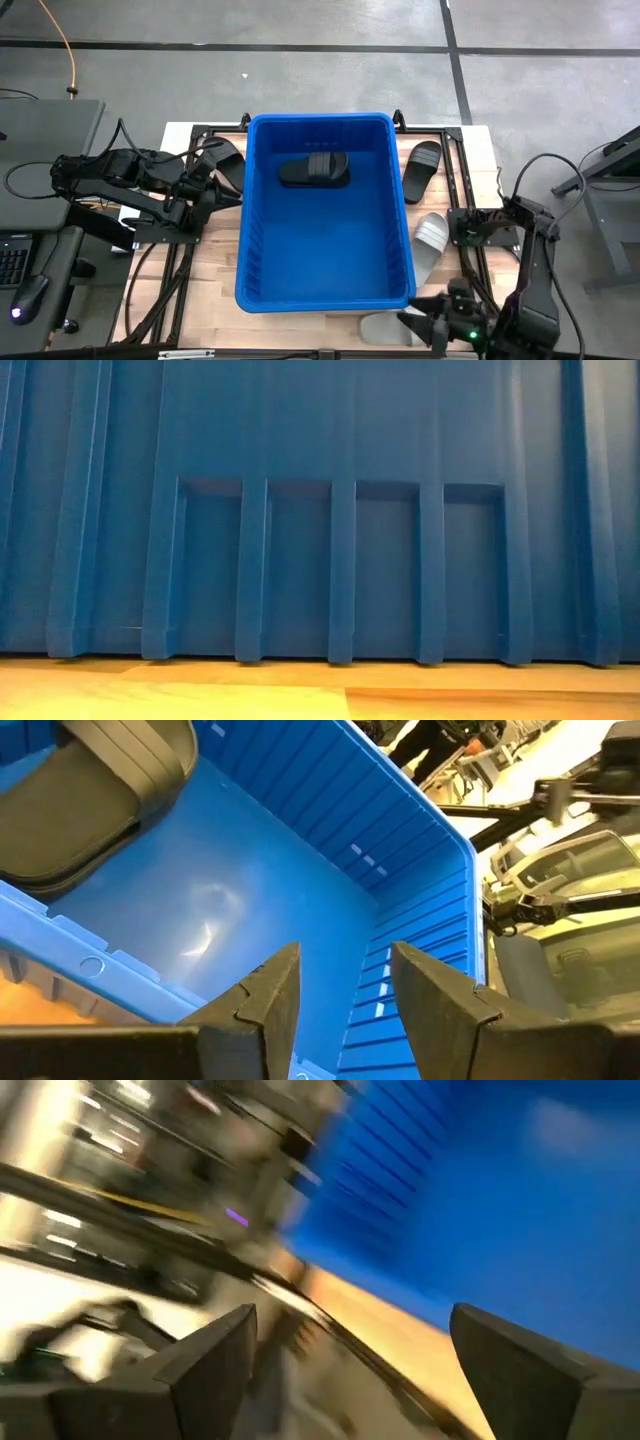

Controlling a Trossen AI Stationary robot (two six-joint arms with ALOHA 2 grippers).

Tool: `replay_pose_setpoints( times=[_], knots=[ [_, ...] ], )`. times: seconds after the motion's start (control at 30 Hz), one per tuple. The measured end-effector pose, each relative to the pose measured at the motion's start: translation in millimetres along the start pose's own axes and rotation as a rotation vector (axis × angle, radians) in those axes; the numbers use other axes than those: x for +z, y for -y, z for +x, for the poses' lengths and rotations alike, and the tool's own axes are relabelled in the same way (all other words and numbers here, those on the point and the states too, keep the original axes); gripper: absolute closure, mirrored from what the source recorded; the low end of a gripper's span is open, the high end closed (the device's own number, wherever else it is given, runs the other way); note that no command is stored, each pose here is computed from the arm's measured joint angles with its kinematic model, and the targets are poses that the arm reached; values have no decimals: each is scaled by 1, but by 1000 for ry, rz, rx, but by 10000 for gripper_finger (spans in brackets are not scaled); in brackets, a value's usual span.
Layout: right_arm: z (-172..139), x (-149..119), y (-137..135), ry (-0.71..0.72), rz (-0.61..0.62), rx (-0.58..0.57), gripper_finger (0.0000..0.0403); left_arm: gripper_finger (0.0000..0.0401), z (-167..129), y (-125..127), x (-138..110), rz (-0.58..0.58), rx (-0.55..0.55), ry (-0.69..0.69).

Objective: Pick and place slides into bin
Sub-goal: Put the bottom gray slide into the blue bin

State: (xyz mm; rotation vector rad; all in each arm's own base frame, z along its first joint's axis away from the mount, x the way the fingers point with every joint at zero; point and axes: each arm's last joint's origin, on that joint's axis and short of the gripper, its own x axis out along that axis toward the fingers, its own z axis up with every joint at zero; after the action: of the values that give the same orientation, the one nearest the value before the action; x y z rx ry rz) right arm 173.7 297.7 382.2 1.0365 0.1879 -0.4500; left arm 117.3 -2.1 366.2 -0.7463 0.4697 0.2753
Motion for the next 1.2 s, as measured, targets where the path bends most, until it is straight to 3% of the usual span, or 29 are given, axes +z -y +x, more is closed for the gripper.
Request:
replay_pose_setpoints(
  times=[0.1,0.33,0.57,0.8,0.93,1.1,1.2],
  knots=[
    [21,4,-18,56,-53,48,84,254,0,0,0,0,5,5],
    [76,14,-55,-24,-191,119,84,254,2,0,1,17,27,18],
    [125,66,-101,-126,-399,570,84,254,5,0,1,18,42,18],
    [149,105,-108,-97,-557,780,84,254,6,1,1,-5,38,9],
    [152,107,-93,-35,-515,858,84,254,6,1,1,-8,38,9],
    [147,86,-21,121,-336,1150,84,254,6,1,1,-9,38,9],
    [118,90,7,157,-223,1120,84,254,6,0,1,-10,38,9]
  ],
)
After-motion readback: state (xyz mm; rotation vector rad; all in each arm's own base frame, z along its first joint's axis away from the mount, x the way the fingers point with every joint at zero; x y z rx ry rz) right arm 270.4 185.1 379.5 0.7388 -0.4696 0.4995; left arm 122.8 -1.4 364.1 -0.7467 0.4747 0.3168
